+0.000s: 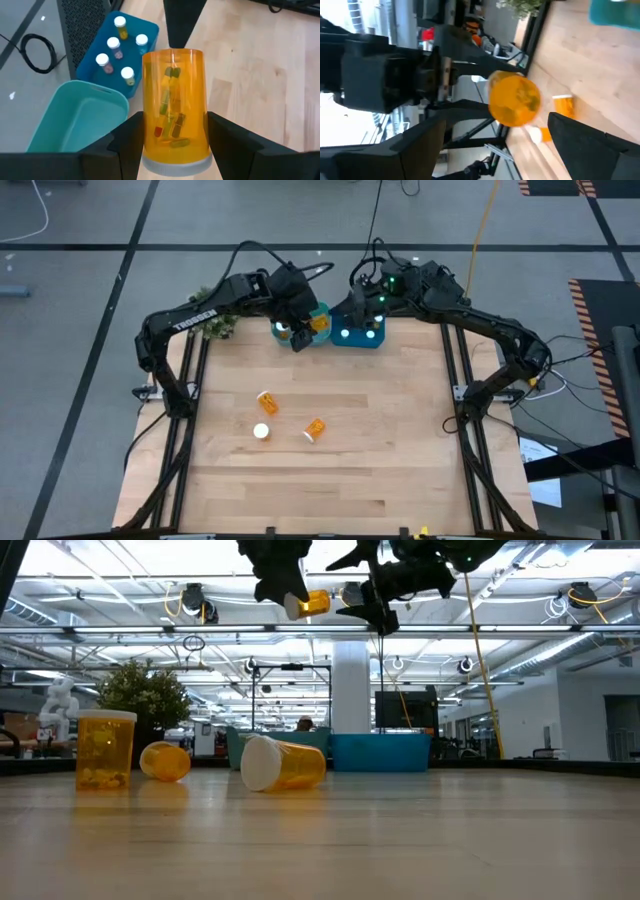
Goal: Pick and place medicine bottles into bin by pill shape (circle, oval)
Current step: Put the large orange capsule bottle into the green bin
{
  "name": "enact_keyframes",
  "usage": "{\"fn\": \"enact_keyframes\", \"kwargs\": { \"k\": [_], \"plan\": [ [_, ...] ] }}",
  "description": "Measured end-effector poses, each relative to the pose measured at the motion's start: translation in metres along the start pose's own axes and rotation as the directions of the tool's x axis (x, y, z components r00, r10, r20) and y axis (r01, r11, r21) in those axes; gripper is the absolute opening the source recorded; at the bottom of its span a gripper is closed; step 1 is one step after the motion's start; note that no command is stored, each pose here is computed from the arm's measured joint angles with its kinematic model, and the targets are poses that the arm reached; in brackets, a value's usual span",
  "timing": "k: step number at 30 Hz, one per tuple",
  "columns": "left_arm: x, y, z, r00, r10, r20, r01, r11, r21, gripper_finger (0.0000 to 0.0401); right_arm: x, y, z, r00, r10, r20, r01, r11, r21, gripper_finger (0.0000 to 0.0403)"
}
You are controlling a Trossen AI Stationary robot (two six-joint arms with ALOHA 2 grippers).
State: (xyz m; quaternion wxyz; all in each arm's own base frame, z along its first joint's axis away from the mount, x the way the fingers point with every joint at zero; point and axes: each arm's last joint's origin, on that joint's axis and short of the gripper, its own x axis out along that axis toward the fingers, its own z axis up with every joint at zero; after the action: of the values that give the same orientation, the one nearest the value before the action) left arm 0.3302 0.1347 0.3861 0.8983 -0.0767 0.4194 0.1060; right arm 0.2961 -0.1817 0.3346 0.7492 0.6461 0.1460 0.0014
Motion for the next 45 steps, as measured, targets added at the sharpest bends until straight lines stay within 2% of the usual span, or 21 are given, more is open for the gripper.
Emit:
{"fn": "enact_keyframes", "kwargs": {
  "k": [6,14,30,34,39,42,45],
  "plan": [
    [0.0,0.0,0.0,1.0,-0.002,0.0,0.002,1.0,0.023,0.0204,0.017,-0.006,-0.003,1.0,-0.017,0.006,0.017,1.0,0.02,0.0342],
    [0.0,-0.002,0.0,1.0,-0.008,0.0,0.007,0.999,0.034,0.0204,0.039,-0.011,0.0,0.999,0.041,0.018,-0.042,0.999,0.026,0.0337],
    [0.0,-0.001,0.0,0.999,0.033,0.0,-0.033,0.996,0.088,0.0204,0.04,-0.013,0.0,0.999,0.028,0.027,-0.028,0.999,0.023,0.0209],
    [0.0,-0.001,0.0,0.999,0.038,-0.001,-0.037,0.994,0.099,0.0204,0.04,-0.013,0.0,0.999,0.028,0.03,-0.028,0.999,0.016,0.019],
    [0.0,-0.001,0.0,0.999,0.052,-0.001,-0.051,0.995,0.091,0.0205,0.039,-0.013,0.001,0.999,0.025,0.047,-0.025,1.0,0.007,0.0188],
    [-0.004,-0.001,0.0,0.999,0.053,0.009,-0.054,0.996,0.077,0.0222,0.037,-0.013,0.004,0.998,0.029,0.053,-0.029,1.0,-0.007,0.019],
    [-0.016,-0.002,0.0,0.997,0.06,0.039,-0.062,0.996,0.057,0.0264,0.031,-0.013,0.01,0.997,0.048,0.063,-0.046,0.999,-0.025,0.0188]
  ]
}}
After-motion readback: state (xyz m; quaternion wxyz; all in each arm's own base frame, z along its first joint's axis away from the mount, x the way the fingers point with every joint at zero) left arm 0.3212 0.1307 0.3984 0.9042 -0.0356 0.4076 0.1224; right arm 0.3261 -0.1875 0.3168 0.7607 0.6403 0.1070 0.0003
